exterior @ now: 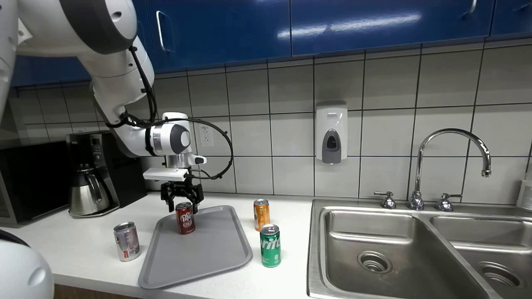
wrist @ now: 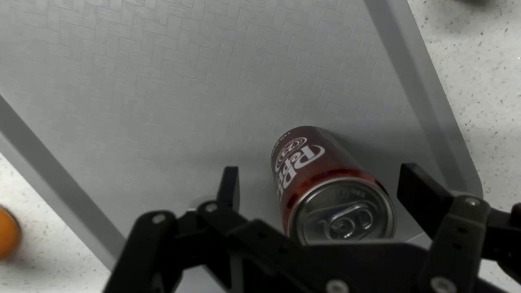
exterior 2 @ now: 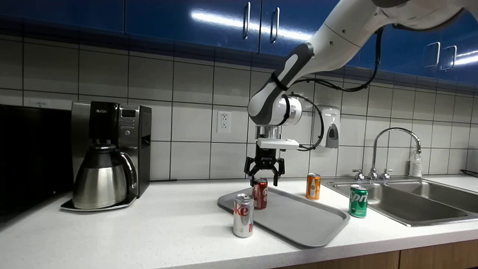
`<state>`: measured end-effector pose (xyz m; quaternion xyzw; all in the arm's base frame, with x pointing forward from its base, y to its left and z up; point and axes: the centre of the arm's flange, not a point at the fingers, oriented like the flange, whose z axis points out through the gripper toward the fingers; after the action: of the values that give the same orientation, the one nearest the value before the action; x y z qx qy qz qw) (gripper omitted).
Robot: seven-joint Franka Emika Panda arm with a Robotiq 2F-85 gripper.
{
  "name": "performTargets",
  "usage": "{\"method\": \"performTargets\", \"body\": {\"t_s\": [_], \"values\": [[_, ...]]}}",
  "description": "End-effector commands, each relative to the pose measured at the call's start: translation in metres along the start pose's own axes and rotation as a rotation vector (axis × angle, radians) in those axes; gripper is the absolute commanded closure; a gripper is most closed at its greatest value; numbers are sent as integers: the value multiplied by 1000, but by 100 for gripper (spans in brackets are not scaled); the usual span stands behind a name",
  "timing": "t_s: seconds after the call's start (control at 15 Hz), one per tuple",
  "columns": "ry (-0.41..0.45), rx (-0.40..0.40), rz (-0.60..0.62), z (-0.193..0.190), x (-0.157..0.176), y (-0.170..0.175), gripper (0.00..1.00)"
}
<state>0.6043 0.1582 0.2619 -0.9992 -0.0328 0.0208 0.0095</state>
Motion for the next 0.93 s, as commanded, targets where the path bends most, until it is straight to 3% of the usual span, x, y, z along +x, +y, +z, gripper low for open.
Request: {"method": "performTargets", "body": {"t_s": [0.0, 0.87], "values": [[-1, -27, 17, 3, 12, -7, 0], [-6, -55, 3, 14, 21, -14, 0]]}}
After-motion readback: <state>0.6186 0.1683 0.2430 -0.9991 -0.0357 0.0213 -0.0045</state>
